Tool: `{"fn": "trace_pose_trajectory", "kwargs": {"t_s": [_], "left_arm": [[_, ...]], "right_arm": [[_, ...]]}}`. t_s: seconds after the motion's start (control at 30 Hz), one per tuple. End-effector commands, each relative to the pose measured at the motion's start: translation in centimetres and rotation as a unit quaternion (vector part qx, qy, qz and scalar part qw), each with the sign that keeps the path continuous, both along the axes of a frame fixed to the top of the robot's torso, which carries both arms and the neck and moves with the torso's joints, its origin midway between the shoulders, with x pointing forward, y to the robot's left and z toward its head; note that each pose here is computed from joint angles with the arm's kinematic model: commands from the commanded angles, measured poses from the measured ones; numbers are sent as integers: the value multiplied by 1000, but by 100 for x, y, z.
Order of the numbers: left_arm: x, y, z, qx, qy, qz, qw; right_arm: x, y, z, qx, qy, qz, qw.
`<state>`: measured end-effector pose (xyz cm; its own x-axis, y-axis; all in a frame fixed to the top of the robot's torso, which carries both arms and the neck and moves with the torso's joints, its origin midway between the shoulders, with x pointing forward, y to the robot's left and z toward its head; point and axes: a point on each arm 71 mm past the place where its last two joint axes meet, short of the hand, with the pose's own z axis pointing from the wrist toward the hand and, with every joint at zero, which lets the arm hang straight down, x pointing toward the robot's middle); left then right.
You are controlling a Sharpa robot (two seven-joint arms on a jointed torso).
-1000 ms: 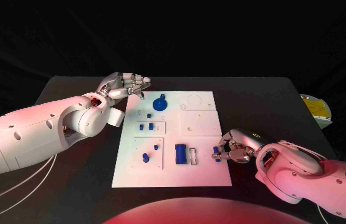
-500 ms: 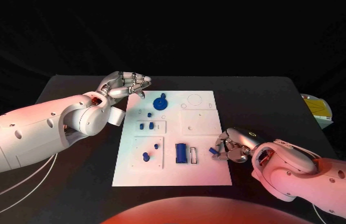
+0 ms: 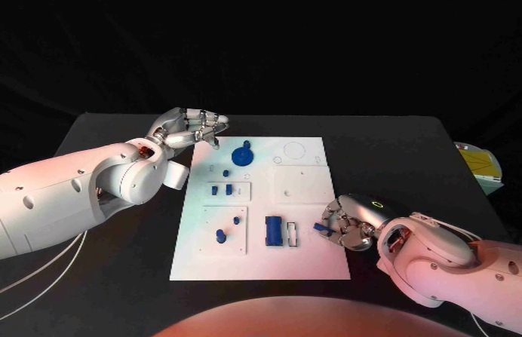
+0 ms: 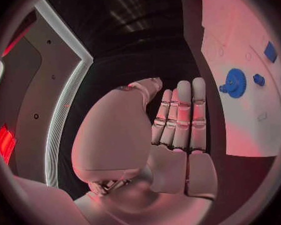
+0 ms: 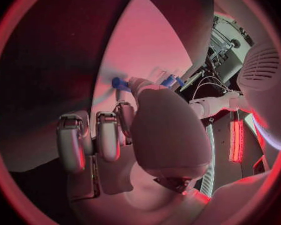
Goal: Assemble the parts on the task board
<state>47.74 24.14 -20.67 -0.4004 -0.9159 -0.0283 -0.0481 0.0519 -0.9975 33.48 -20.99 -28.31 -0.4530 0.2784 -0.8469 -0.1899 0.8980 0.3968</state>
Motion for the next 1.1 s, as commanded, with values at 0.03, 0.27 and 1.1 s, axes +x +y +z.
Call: {"fn": "trace_pose_trajectory", "kwargs": {"t_s": [0.03,0.27,1.1], "left_arm": [[-5,-19,12,-6,-3,-4,1000],[-6,-21,11,-6,-3,-4,1000],[-14,-32,15,-6,-2,-6,1000]], "right_arm": [[-57,-14,-71,-14,24,-8,1000],[-75,73,32,11,17,-5,1000],[-35,464,-1,59,58,17,996]]}}
